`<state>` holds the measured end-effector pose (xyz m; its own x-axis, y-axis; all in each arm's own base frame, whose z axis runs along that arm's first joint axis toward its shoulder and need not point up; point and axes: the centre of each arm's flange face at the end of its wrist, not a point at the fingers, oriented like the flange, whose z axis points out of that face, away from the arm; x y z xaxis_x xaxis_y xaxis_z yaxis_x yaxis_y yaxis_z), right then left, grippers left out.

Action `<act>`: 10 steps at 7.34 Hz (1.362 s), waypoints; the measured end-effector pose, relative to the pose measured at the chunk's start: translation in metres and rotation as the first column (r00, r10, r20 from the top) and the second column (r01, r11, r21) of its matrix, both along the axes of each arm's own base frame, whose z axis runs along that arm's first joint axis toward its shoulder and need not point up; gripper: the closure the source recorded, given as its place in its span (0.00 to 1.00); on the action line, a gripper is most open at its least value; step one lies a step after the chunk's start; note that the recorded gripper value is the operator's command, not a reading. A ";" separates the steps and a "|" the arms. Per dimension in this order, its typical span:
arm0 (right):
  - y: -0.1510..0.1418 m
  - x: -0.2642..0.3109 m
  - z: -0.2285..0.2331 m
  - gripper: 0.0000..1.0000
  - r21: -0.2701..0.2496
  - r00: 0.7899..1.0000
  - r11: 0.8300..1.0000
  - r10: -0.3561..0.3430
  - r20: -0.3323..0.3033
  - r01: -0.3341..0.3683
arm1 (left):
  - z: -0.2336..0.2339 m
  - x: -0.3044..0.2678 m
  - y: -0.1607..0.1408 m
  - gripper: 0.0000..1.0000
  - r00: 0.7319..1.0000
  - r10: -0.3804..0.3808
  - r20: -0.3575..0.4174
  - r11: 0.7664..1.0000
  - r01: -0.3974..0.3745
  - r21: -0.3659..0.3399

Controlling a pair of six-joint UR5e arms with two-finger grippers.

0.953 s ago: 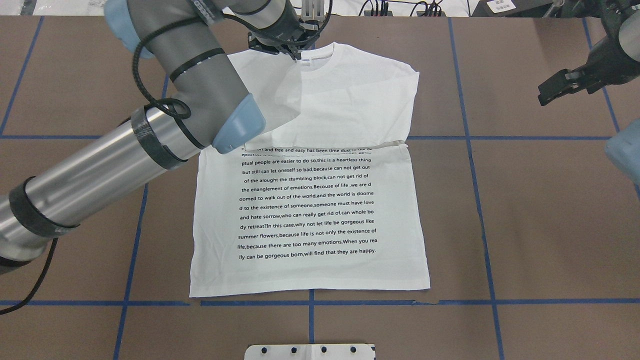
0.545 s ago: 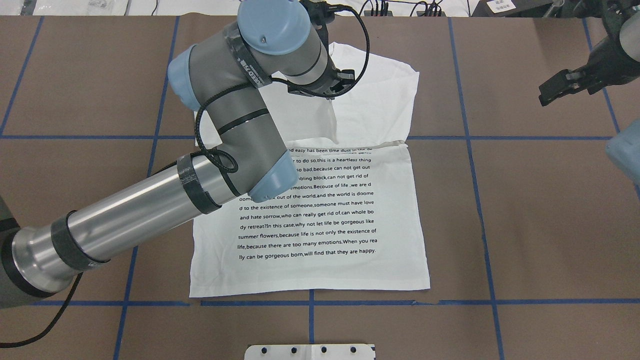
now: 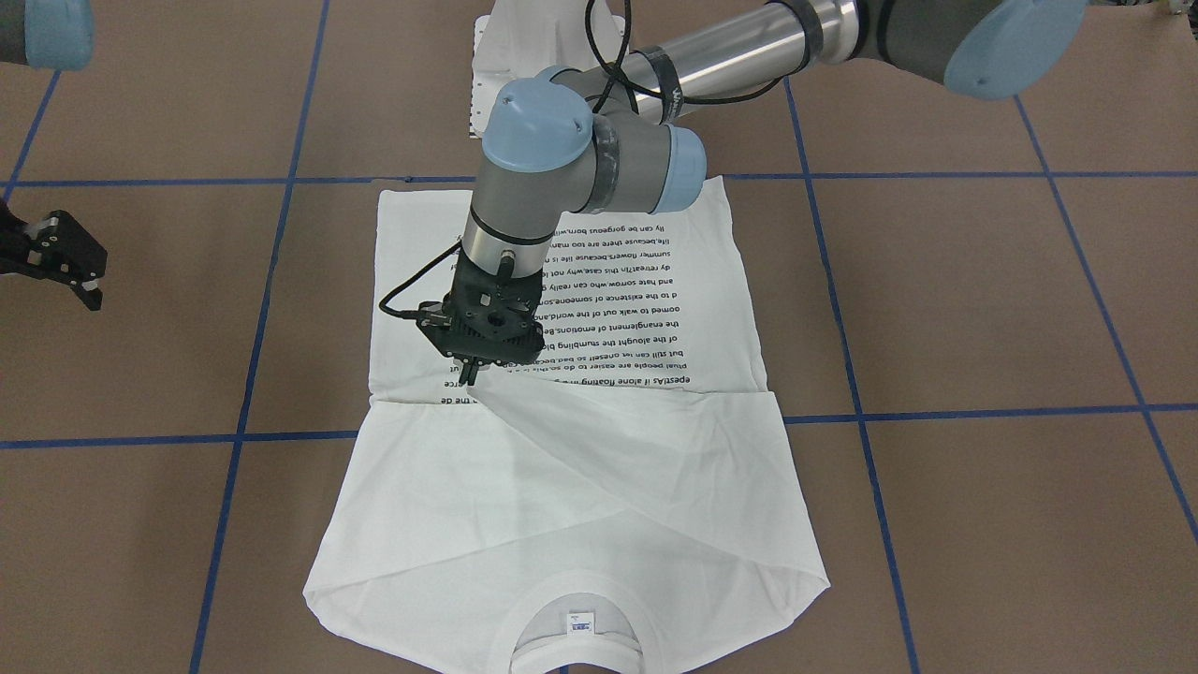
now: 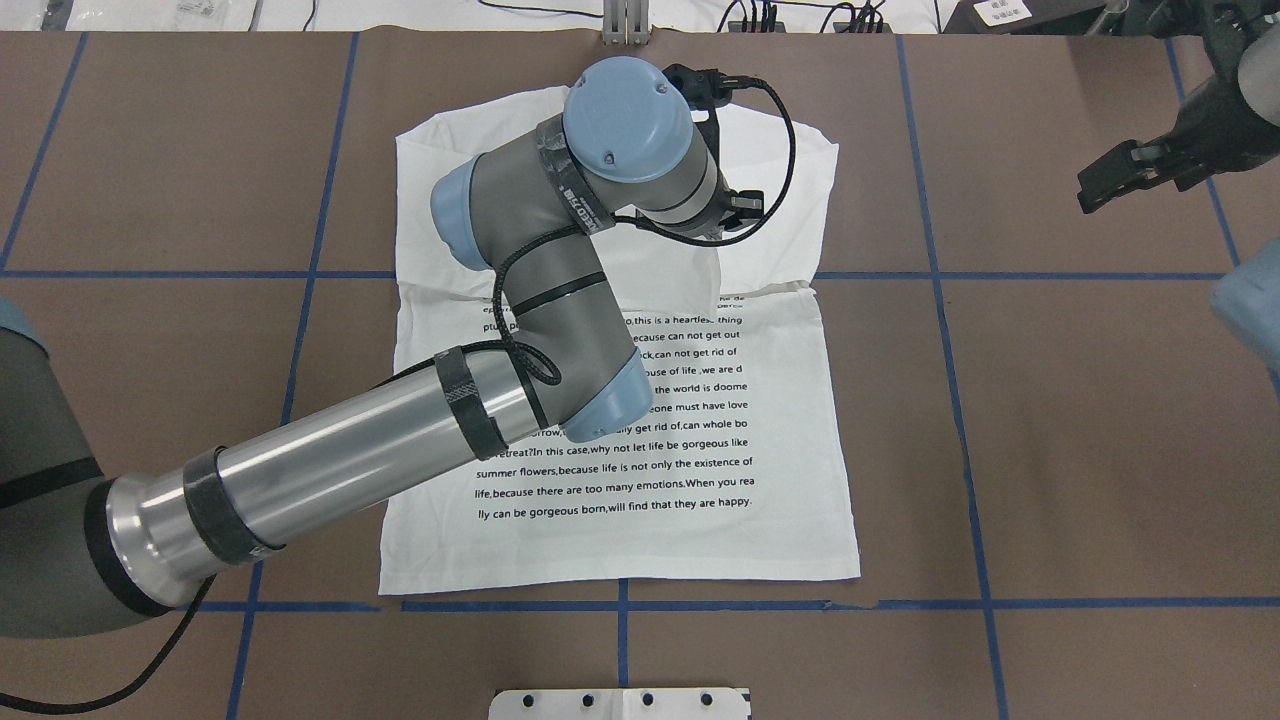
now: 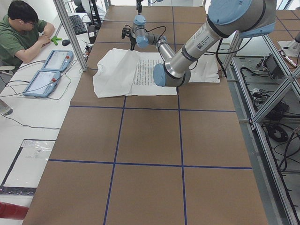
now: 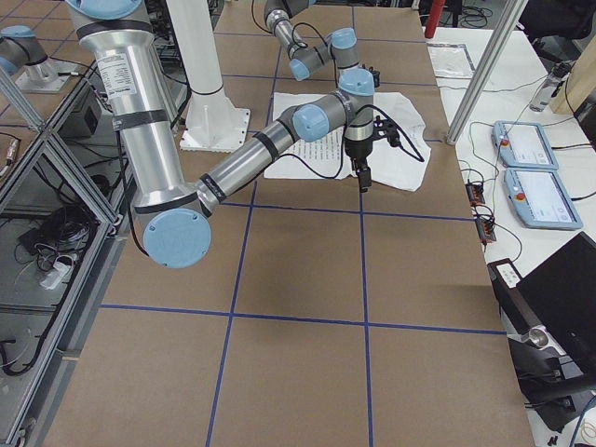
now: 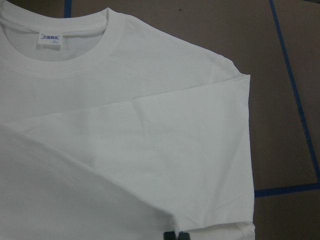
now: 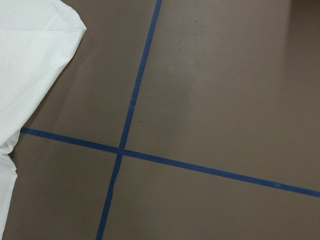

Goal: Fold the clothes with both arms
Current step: 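Fold the held sleeve across the shirt body with the left gripper, then release the sleeve with the left gripper while the right gripper moves toward the hem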

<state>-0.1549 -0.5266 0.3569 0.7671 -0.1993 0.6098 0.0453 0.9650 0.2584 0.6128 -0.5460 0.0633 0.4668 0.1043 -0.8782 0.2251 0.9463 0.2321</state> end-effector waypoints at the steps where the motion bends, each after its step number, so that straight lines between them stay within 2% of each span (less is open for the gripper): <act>1: -0.001 -0.001 0.002 0.00 -0.004 1.000 1.000 0.000 -0.001 0.000 | 0.000 0.011 0.001 1.00 1.000 -0.003 0.004 1.000 0.003 0.003; 2: -0.002 -0.001 0.002 0.00 -0.006 1.000 1.000 0.000 -0.002 0.000 | 0.002 0.020 0.000 1.00 1.000 -0.005 0.006 1.000 0.005 0.006; 3: -0.002 -0.001 0.002 0.00 -0.006 1.000 1.000 -0.001 -0.002 0.001 | 0.000 0.026 -0.002 0.01 1.000 -0.006 0.006 1.000 0.006 0.007; 7: -0.005 -0.005 -0.001 0.00 -0.014 1.000 1.000 0.009 0.004 -0.009 | -0.006 0.029 -0.002 0.00 0.996 -0.037 -0.086 0.999 0.035 -0.021; 8: -0.004 -0.009 -0.004 0.00 -0.022 1.000 1.000 0.017 0.012 -0.017 | -0.008 0.027 -0.002 0.00 0.996 -0.033 -0.078 0.999 0.032 -0.021; 10: 0.004 -0.039 -0.029 0.00 -0.051 0.997 0.997 0.053 0.055 -0.050 | -0.013 0.012 0.003 0.00 1.000 -0.008 0.009 1.000 0.009 -0.008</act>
